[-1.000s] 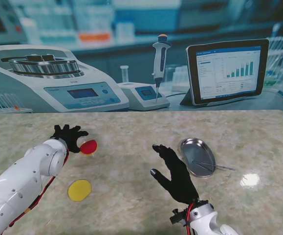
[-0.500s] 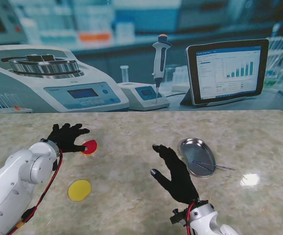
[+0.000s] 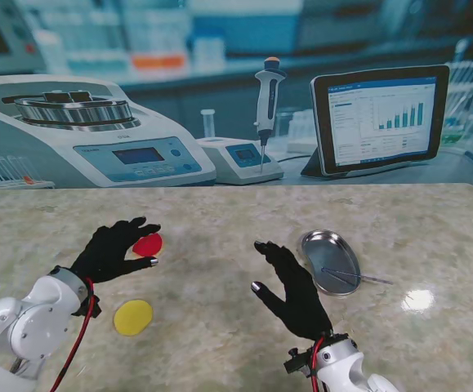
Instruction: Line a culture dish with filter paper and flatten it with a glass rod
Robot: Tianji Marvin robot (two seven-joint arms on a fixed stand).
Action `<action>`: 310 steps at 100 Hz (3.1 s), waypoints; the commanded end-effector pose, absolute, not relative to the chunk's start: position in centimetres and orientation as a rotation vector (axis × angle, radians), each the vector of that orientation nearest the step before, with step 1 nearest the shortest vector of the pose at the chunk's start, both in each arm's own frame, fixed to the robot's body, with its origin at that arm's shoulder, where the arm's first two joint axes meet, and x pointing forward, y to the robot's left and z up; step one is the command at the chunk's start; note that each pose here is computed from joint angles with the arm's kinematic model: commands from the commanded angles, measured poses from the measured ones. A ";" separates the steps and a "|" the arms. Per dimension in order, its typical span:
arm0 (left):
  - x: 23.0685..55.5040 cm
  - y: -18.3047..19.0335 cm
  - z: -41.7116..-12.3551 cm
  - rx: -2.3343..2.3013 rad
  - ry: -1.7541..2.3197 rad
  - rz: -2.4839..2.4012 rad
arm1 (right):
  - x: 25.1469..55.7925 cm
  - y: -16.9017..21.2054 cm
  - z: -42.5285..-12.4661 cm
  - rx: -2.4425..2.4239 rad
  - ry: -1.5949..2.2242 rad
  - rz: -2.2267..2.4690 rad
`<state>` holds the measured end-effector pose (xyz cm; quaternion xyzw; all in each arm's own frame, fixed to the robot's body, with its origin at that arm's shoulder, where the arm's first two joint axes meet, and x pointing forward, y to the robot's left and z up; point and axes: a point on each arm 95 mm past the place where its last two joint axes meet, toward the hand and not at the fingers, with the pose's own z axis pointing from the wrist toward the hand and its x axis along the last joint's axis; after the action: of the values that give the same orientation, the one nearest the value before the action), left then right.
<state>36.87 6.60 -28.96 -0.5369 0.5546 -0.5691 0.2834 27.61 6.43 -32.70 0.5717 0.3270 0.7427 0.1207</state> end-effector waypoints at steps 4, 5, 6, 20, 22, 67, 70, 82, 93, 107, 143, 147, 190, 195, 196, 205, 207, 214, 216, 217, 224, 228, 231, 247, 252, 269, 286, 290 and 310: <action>35.2 5.8 -29.1 -1.438 1.486 -1.568 | 27.3 6.5 -32.8 1.684 0.962 2.156; 35.0 5.8 -29.1 -1.441 1.482 -1.577 | 27.3 6.5 -32.8 1.685 0.963 2.155; 34.8 5.7 -29.0 -1.444 1.478 -1.586 | 27.3 6.5 -32.8 1.686 0.964 2.154; 32.4 4.9 -28.8 -1.478 1.425 -1.702 | 27.4 6.5 -32.8 1.682 0.989 2.139; 32.1 4.8 -28.8 -1.477 1.419 -1.716 | 27.4 6.5 -32.8 1.681 0.992 2.138; 26.5 2.7 -30.0 -1.610 1.275 -1.898 | 27.6 6.5 -32.5 1.650 1.064 2.104; 26.3 2.7 -30.2 -1.618 1.263 -1.905 | 27.6 6.5 -32.5 1.647 1.072 2.101; 25.5 2.4 -30.6 -1.632 1.225 -1.921 | 27.8 6.7 -32.5 1.634 1.104 2.095; 25.1 2.2 -30.8 -1.625 1.201 -1.926 | 27.9 6.9 -32.3 1.613 1.137 2.087; 24.9 2.0 -31.1 -1.625 1.182 -1.928 | 28.0 6.7 -32.0 1.581 1.170 2.061; 25.0 1.6 -31.5 -1.573 1.223 -1.917 | 28.6 3.0 -30.5 1.488 1.255 1.850; 25.1 1.5 -31.6 -1.573 1.237 -1.915 | 28.6 2.5 -30.3 1.477 1.262 1.820; 25.8 0.8 -31.5 -1.573 1.294 -1.933 | 28.6 -3.1 -29.5 1.403 1.369 1.493; 25.8 0.7 -31.4 -1.571 1.297 -1.934 | 28.9 -3.6 -29.6 1.399 1.383 1.458; 25.8 0.7 -31.4 -1.570 1.298 -1.934 | 28.9 -3.7 -29.6 1.399 1.386 1.451; 25.8 0.7 -31.3 -1.568 1.303 -1.934 | 29.5 -4.4 -29.9 1.399 1.409 1.393; 25.9 0.7 -31.3 -1.568 1.304 -1.934 | 29.6 -4.5 -29.9 1.400 1.413 1.382; 25.8 0.8 -31.1 -1.567 1.303 -1.937 | 30.1 -4.9 -30.2 1.393 1.429 1.343; 25.8 0.8 -31.1 -1.567 1.303 -1.938 | 30.3 -5.0 -30.3 1.390 1.434 1.330; 25.8 0.9 -31.0 -1.567 1.303 -1.939 | 30.4 -5.1 -30.3 1.389 1.437 1.324; 25.8 1.0 -30.9 -1.566 1.300 -1.943 | 30.8 -5.4 -30.6 1.388 1.456 1.283; 25.8 1.0 -30.7 -1.564 1.298 -1.947 | 31.0 -5.6 -30.7 1.389 1.464 1.262; 25.9 1.0 -30.7 -1.562 1.296 -1.949 | 31.1 -5.8 -30.8 1.390 1.469 1.248; 25.9 1.2 -30.5 -1.556 1.292 -1.956 | 31.5 -6.4 -31.2 1.378 1.500 1.163; 25.9 1.2 -30.5 -1.558 1.291 -1.955 | 31.6 -6.6 -31.3 1.376 1.508 1.138; 26.1 1.2 -30.5 -1.568 1.301 -1.947 | 31.9 -7.4 -31.8 1.368 1.539 1.064; 26.3 1.1 -30.3 -1.568 1.310 -1.940 | 32.4 -8.2 -32.1 1.373 1.548 1.004; 26.3 1.1 -30.2 -1.567 1.312 -1.938 | 32.5 -8.4 -32.1 1.373 1.550 0.990; 26.4 1.0 -29.8 -1.580 1.306 -1.932 | 32.9 -9.0 -32.3 1.386 1.555 0.946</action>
<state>26.51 1.14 -30.09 -0.5520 0.4589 -0.6764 0.1645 32.92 -8.66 -32.00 0.5470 0.6178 0.3850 0.4134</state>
